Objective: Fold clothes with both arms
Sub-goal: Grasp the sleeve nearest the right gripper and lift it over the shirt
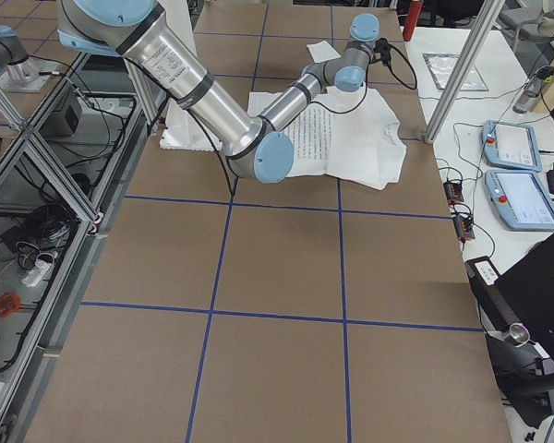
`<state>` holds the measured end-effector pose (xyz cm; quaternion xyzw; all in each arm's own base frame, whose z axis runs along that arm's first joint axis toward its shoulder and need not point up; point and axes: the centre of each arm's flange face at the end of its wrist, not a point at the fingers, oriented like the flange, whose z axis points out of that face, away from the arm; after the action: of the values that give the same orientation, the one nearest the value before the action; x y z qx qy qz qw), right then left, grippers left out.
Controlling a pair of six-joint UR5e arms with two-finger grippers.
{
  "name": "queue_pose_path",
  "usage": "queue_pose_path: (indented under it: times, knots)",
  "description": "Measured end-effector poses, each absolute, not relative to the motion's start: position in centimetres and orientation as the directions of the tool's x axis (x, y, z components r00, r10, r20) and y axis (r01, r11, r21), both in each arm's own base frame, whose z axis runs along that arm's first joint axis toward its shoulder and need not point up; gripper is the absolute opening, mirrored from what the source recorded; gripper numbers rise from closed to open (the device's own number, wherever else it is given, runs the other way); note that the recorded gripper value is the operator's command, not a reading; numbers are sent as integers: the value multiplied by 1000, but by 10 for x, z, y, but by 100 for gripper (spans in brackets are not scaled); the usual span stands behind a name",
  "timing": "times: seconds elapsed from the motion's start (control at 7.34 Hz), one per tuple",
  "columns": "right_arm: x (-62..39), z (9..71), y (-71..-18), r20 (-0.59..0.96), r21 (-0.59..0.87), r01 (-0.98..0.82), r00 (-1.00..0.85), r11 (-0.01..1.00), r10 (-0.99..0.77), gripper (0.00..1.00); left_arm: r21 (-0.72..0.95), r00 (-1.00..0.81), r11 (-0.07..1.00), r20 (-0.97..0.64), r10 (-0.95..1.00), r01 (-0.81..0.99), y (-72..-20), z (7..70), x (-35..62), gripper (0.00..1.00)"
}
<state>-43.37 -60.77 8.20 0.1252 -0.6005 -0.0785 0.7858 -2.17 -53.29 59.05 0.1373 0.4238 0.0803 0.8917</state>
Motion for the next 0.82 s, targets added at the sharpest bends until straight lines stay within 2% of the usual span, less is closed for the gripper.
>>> queue_pose_path:
  times: [0.41,0.82]
  knots:
    - [-501,39,-582,909,331,-13,273,943,-316,0,309,629,951,-734,255,-25,-531,593,-23,100]
    - [-574,55,-580,891,300,8,355,954,-283,0,299,630,954,-737,246,-24,-531,598,-24,100]
